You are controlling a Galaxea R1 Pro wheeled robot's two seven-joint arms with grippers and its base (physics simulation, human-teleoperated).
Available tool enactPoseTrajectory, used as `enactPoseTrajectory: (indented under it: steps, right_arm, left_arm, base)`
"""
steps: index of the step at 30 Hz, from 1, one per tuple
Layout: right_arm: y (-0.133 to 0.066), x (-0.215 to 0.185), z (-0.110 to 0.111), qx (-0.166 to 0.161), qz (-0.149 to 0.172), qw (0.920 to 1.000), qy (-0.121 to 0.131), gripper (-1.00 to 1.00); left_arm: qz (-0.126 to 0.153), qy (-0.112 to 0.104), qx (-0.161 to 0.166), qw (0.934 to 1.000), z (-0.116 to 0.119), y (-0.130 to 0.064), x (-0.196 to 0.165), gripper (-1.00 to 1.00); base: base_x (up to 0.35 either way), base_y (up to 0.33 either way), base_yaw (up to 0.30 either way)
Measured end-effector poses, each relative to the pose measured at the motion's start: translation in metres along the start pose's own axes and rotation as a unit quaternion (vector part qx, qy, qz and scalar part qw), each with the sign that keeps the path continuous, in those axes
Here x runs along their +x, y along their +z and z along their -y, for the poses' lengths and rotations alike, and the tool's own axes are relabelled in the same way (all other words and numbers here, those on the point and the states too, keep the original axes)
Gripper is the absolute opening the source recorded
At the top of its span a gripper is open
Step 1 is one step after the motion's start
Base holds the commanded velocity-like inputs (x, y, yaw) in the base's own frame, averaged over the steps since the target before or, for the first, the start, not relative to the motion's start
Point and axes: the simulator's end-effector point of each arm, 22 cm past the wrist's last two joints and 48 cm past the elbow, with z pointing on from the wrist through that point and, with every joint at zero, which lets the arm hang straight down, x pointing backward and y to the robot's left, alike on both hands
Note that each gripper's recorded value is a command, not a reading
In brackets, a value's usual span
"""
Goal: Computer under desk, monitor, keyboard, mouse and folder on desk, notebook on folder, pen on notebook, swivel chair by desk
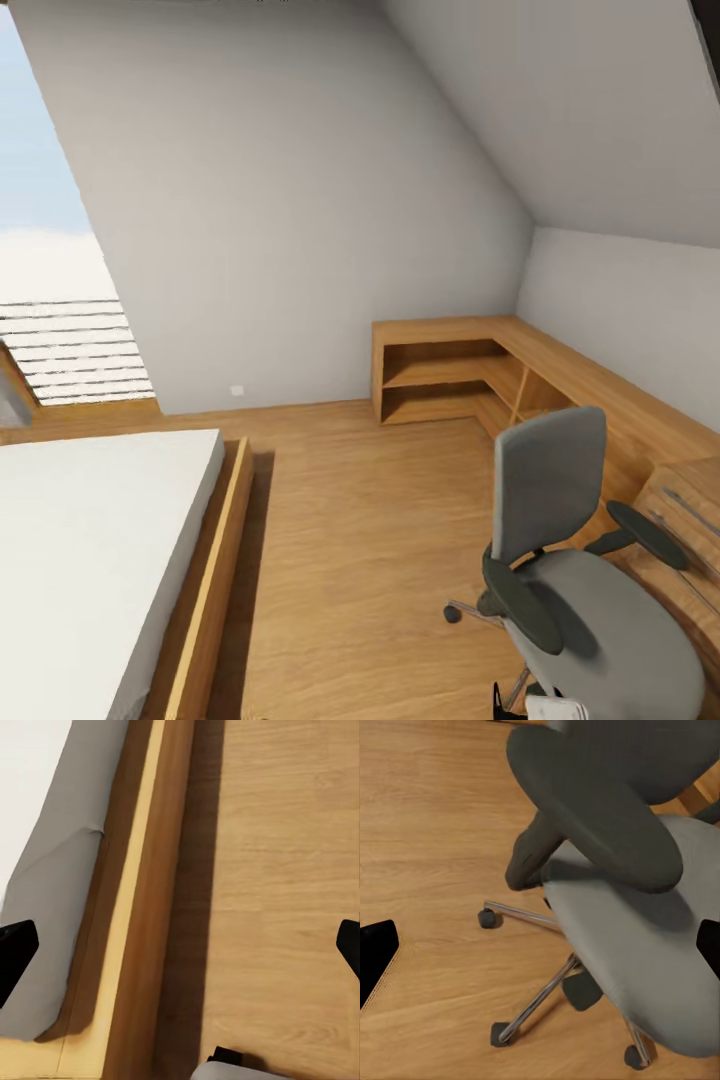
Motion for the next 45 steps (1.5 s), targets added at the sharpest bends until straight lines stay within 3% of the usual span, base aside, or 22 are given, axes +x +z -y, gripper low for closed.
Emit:
enactPoseTrajectory:
  steps: [14, 45]
  right_arm:
    - [-0.001, 0.001, -0.001, -0.002, -0.002, 1.0, 0.0, 1.0]
    - [-0.005, 0.011, 0.0, -0.004, -0.013, 0.9999, -0.007, 1.0]
  left_arm:
    - [0.001, -0.001, -0.003, 1.0, -0.001, 0.0, -0.001, 1.0]
    - [0.0, 0.001, -0.001, 1.0, -0.001, 0.0, 0.0, 1.0]
  base:
    - [0.166, 0.0, 0.268]
    - [0.324, 0.0, 0.008]
